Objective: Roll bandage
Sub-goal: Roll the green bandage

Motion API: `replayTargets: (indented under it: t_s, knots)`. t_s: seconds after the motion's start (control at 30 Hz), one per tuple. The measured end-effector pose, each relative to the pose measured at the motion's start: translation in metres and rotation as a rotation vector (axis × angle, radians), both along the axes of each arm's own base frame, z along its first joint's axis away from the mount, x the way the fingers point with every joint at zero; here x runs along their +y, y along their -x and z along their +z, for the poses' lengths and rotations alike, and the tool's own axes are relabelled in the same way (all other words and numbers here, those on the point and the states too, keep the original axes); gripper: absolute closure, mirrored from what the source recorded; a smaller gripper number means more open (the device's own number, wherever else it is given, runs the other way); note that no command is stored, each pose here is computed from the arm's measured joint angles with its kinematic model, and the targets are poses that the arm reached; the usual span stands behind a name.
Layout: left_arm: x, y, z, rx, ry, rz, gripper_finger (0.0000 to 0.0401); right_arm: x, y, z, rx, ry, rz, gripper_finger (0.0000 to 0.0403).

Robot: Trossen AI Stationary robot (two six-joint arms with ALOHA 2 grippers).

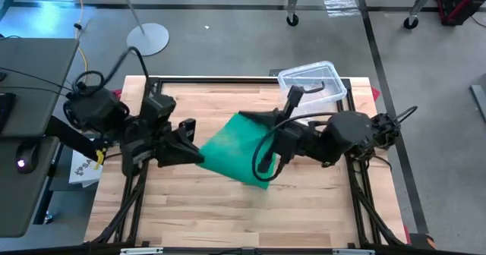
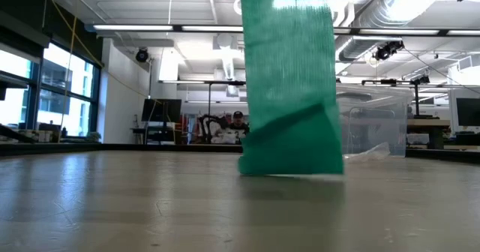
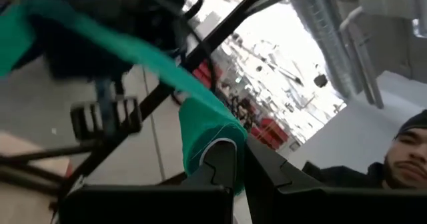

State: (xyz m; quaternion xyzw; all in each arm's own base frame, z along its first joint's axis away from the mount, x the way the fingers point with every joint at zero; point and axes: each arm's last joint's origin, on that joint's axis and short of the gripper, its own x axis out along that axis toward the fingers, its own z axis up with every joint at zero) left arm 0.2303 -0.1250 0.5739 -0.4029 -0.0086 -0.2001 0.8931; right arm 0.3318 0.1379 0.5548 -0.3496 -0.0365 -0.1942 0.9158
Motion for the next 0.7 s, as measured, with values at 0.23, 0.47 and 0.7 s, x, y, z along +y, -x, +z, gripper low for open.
replayTargets:
  t_s: [0.23,0.47,0.7]
  knots:
    - [-0.008,-0.011,-0.008,0.05,0.025,-0.065,0.0393,-0.009,-0.001,0.011,-0.015,0.249,-0.06,0.0403]
    - [-0.013,-0.014,-0.006,0.009,0.026,-0.079,0.0393,-0.021,-0.012,-0.006,0.068,0.079,0.045,0.0403]
    - [-0.018,-0.009,-0.001,-0.054,0.011,-0.093,0.0393,-0.019,-0.015,-0.02,0.128,-0.135,0.163,0.0403]
